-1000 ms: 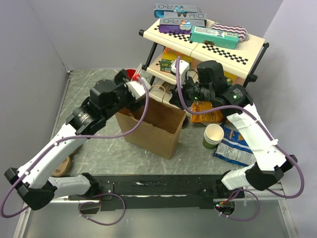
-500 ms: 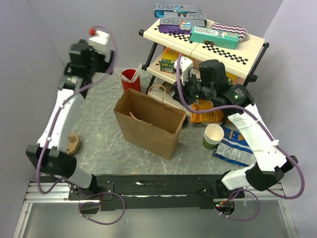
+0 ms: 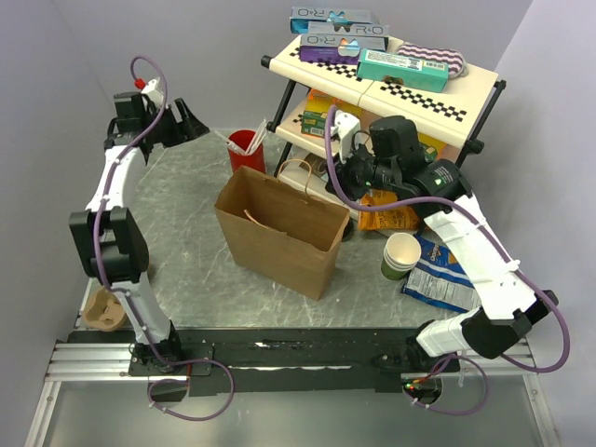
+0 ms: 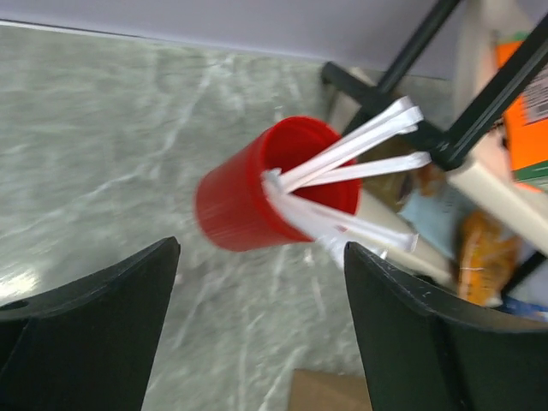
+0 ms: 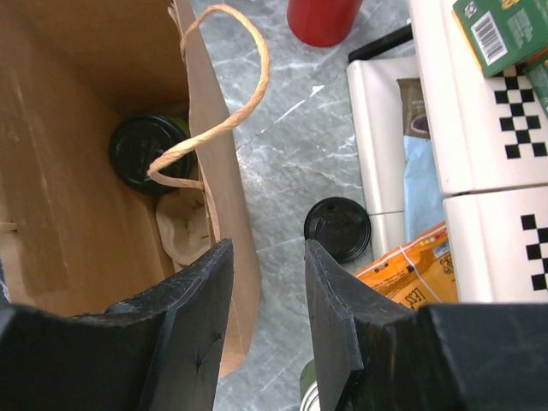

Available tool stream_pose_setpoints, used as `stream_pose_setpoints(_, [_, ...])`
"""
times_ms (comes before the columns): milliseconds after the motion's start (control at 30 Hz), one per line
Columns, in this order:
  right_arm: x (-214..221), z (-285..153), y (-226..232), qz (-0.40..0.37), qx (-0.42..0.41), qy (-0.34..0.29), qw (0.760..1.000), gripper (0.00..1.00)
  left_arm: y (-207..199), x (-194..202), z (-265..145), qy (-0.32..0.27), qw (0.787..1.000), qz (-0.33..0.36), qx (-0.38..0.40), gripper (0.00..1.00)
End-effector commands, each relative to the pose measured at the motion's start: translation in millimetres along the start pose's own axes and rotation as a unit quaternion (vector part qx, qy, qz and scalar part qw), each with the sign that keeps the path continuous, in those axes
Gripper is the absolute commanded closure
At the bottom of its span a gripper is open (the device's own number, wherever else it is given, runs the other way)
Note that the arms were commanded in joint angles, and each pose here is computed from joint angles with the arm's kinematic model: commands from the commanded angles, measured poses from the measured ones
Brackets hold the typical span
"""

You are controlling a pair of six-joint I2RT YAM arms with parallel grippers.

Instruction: Pack the takeout coffee

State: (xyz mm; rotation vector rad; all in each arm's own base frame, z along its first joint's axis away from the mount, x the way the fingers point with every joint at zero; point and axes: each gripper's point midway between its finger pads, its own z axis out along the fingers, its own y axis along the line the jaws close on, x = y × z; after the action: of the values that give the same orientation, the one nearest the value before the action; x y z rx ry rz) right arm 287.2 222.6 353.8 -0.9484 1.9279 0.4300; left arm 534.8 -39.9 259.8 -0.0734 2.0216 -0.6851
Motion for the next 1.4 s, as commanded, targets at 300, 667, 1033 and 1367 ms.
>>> stream_pose_setpoints(300, [5.4, 3.9, -8.5, 0.011, 0.017, 0.006, 1.000, 0.53, -22.3, -15.2, 40.2, -0.007, 0.993, -0.031, 0.116, 0.31])
stream_pose_setpoints(667, [6.2, 15.6, -9.7, 0.016, 0.010, 0.017, 1.000, 0.53, -34.9, -1.9, 60.5, 0.012, 0.989, -0.022, 0.145, 0.54])
stream_pose_setpoints(1033, [6.8, 16.6, -10.0, 0.017, 0.011, 0.017, 1.000, 0.53, -23.5, -4.7, 66.3, 0.007, 0.994, -0.005, 0.109, 0.71])
stream_pose_setpoints(1367, [6.5, 14.9, -10.3, 0.015, 0.014, 0.013, 1.000, 0.53, -32.4, -26.2, 53.4, -0.019, 0.995, 0.020, 0.093, 0.99])
